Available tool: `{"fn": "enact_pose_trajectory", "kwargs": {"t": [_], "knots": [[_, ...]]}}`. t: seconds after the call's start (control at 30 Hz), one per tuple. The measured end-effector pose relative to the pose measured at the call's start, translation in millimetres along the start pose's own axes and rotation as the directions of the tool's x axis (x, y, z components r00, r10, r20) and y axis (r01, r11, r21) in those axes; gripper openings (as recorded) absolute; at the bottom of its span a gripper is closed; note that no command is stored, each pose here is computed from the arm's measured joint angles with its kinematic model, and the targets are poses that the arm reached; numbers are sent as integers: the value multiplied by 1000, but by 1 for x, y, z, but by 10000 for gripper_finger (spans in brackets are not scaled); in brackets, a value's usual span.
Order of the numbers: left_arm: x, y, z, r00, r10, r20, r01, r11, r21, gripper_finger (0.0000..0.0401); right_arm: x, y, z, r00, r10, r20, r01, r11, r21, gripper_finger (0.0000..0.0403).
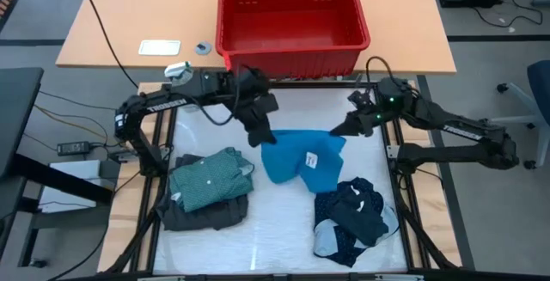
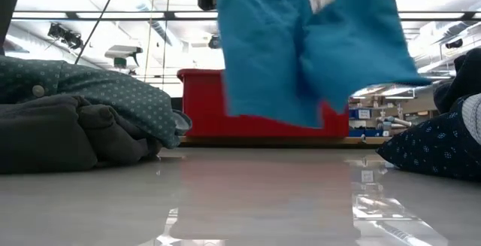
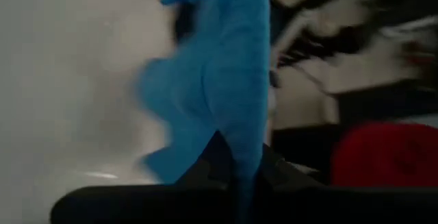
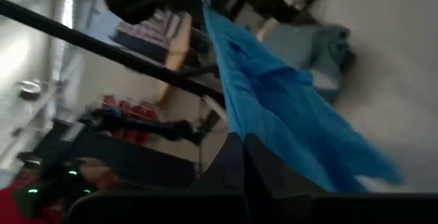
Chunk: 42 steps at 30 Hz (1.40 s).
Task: Fold Laundry from Bin
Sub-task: Fold the blue short on the table
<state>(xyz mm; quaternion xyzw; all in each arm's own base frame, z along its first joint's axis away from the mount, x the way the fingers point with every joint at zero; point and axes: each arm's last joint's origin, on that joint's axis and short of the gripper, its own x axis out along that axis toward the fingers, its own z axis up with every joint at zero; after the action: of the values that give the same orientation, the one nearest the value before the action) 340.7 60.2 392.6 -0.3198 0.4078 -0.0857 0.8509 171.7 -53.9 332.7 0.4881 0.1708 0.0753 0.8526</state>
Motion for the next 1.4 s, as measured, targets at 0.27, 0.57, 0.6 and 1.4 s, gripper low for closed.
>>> {"fn": "enact_pose_trajectory", "kwargs": {"t": [0.27,0.57,0.6,1.4], "knots": [[62,66,8,953,293,-84,-299,952,-72,14,26,-95,6,881,-466,-86,464,885,-43,5],[108,221,4,862,439,-254,-506,776,-375,38,27,-174,40,601,-799,11,798,600,-48,130],[106,229,3,862,435,-261,-506,767,-394,42,28,-175,39,618,-786,-7,786,618,-29,142],[60,241,5,850,464,-247,-526,730,-436,91,60,-223,14,454,-880,-139,862,473,-184,75]]}}
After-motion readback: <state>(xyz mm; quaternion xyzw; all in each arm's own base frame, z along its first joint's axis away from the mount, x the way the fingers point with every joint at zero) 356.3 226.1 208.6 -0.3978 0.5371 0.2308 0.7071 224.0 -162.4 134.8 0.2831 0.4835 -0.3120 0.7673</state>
